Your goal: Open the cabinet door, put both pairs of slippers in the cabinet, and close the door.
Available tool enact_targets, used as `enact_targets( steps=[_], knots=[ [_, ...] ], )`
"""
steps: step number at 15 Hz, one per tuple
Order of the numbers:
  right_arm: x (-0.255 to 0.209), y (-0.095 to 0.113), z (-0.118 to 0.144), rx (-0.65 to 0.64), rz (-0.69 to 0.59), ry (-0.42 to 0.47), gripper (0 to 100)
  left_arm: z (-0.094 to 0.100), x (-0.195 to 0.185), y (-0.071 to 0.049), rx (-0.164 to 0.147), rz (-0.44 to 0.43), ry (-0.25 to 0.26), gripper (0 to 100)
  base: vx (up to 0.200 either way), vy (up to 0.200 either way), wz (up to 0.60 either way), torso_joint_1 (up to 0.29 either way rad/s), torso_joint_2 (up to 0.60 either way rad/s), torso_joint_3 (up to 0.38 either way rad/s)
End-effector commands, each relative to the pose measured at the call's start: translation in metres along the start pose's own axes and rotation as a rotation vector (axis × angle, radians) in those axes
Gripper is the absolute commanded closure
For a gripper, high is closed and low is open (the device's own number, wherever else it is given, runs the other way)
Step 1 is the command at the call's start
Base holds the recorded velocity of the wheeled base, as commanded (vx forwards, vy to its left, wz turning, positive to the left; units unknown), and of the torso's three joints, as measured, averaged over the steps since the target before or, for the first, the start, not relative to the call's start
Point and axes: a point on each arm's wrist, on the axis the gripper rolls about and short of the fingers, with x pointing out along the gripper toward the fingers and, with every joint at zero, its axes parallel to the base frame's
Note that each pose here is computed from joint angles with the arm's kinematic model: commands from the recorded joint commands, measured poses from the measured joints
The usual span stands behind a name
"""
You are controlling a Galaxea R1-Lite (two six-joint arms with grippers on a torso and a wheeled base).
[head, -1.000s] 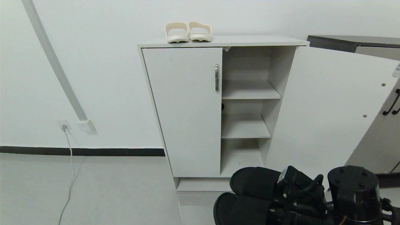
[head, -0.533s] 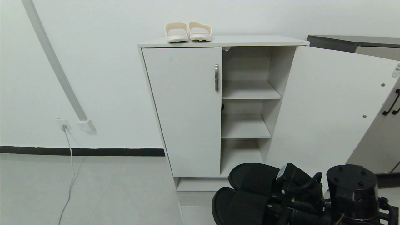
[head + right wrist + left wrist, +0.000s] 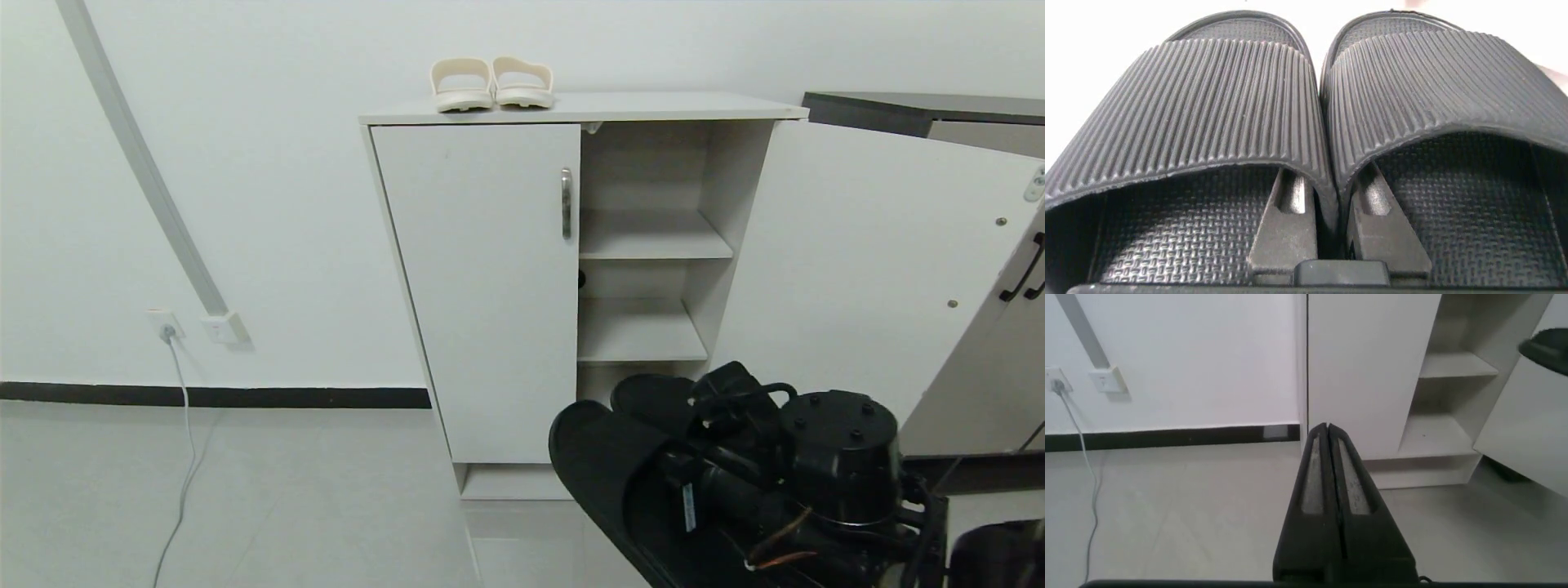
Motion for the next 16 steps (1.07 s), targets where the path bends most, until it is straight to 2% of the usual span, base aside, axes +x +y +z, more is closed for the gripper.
enact_targets(
  steps=[1, 3, 5, 6, 11, 16],
  knots=[
    [0.044, 0.017, -0.008, 0.043, -0.106, 0.001, 100, 0.000, 0.000, 0.000, 0.001, 0.000, 0.003, 100, 0.000, 0.000, 0.00, 0.000, 0.00, 0.000],
    [0.070, 0.023, -0.017, 0.032, -0.278, -0.016, 100, 0.000, 0.000, 0.000, 0.001, 0.000, 0.005, 100, 0.000, 0.000, 0.00, 0.000, 0.00, 0.000],
    [0.093, 0.028, -0.012, 0.050, -0.441, -0.081, 100, 0.000, 0.000, 0.000, 0.001, 0.000, 0.005, 100, 0.000, 0.000, 0.00, 0.000, 0.00, 0.000],
    [0.102, 0.030, -0.010, 0.062, -0.484, -0.103, 100, 0.000, 0.000, 0.000, 0.001, -0.001, 0.005, 100, 0.000, 0.000, 0.00, 0.000, 0.00, 0.000],
    [0.126, 0.010, -0.015, 0.103, -0.603, -0.123, 100, 0.000, 0.000, 0.000, 0.001, 0.000, 0.003, 100, 0.000, 0.000, 0.00, 0.000, 0.00, 0.000],
    [0.128, 0.000, -0.015, 0.106, -0.635, -0.121, 100, 0.000, 0.000, 0.000, 0.001, 0.000, 0.005, 100, 0.000, -0.200, 0.00, 0.003, 0.01, 0.001]
  ],
)
